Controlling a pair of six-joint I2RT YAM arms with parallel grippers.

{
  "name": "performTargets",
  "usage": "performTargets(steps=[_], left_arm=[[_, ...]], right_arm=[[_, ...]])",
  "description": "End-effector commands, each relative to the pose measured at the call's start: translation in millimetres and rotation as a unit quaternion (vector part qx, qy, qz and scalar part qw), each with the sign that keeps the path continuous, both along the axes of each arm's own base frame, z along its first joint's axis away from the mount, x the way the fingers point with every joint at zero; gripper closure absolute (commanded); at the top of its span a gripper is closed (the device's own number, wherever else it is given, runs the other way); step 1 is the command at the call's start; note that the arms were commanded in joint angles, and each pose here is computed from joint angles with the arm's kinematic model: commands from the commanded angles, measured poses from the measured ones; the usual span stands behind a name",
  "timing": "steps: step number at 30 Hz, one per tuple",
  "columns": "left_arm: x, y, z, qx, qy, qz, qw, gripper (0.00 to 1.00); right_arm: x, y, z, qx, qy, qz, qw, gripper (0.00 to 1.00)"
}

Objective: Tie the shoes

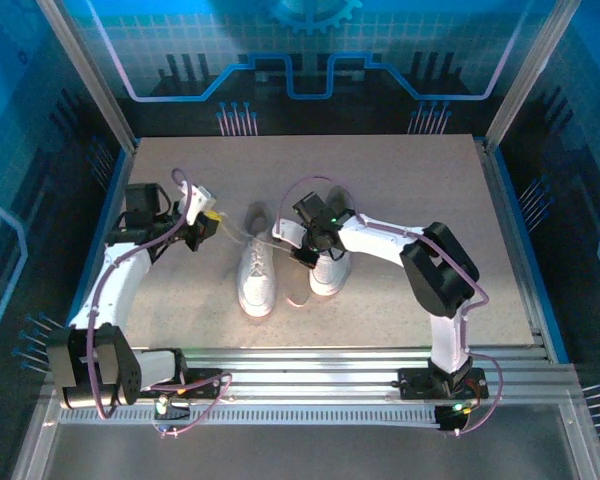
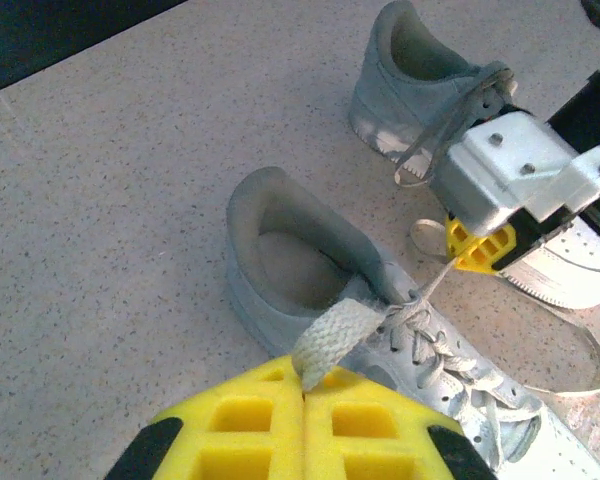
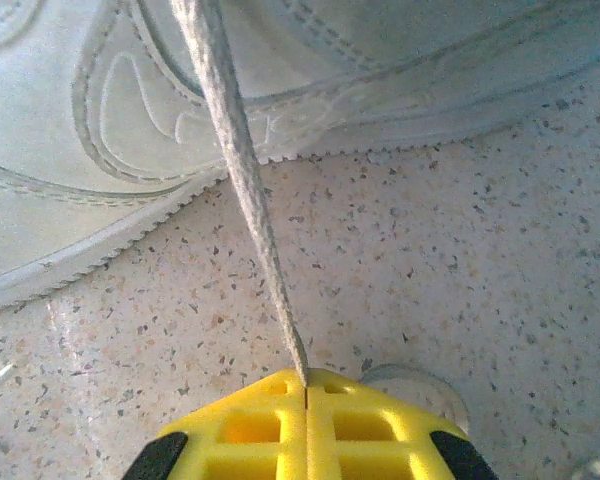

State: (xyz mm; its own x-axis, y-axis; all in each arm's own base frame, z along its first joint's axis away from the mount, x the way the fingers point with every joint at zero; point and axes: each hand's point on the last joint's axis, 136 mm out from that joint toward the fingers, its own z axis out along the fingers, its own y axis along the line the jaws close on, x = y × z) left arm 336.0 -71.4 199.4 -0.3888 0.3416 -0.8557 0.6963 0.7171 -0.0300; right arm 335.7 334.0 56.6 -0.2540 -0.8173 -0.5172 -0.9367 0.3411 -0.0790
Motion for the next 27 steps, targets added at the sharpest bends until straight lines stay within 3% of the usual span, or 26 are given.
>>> performTargets(steps=[1, 6, 11, 12, 14, 17, 20, 27], left_arm=[[-6, -3, 14, -0.011, -0.028, -0.011, 0.999, 1.00], [-21, -24, 20, -0.013, -0.047, -0.047, 0.998, 1.00], [-41, -44, 11, 0.000, -0.040, -0.073, 0.997, 1.00], [-43, -45, 10, 0.000, -0.040, -0.073, 0.997, 1.00], [-47, -47, 10, 0.000, -0.038, -0.072, 0.997, 1.00], [-50, -46, 8, 0.005, -0.034, -0.069, 0.997, 1.00], [-50, -42, 4, 0.018, -0.027, -0.061, 0.998, 1.00], [-47, -41, 5, 0.020, -0.027, -0.058, 0.998, 1.00]], right_arm=[[2, -6, 20, 0.011, -0.003, -0.033, 0.999, 1.00], [21, 5, 75, 0.039, -0.029, -0.054, 0.997, 1.00], [54, 41, 123, 0.062, -0.074, -0.027, 0.995, 0.91], [56, 55, 132, 0.073, -0.075, -0.017, 0.994, 0.87], [49, 87, 136, 0.084, -0.058, 0.014, 0.995, 0.65], [48, 100, 131, 0.081, -0.032, -0.014, 0.996, 0.50], [46, 87, 127, 0.090, -0.001, -0.061, 0.994, 0.42], [40, 19, 88, 0.088, 0.052, -0.177, 0.979, 0.43]])
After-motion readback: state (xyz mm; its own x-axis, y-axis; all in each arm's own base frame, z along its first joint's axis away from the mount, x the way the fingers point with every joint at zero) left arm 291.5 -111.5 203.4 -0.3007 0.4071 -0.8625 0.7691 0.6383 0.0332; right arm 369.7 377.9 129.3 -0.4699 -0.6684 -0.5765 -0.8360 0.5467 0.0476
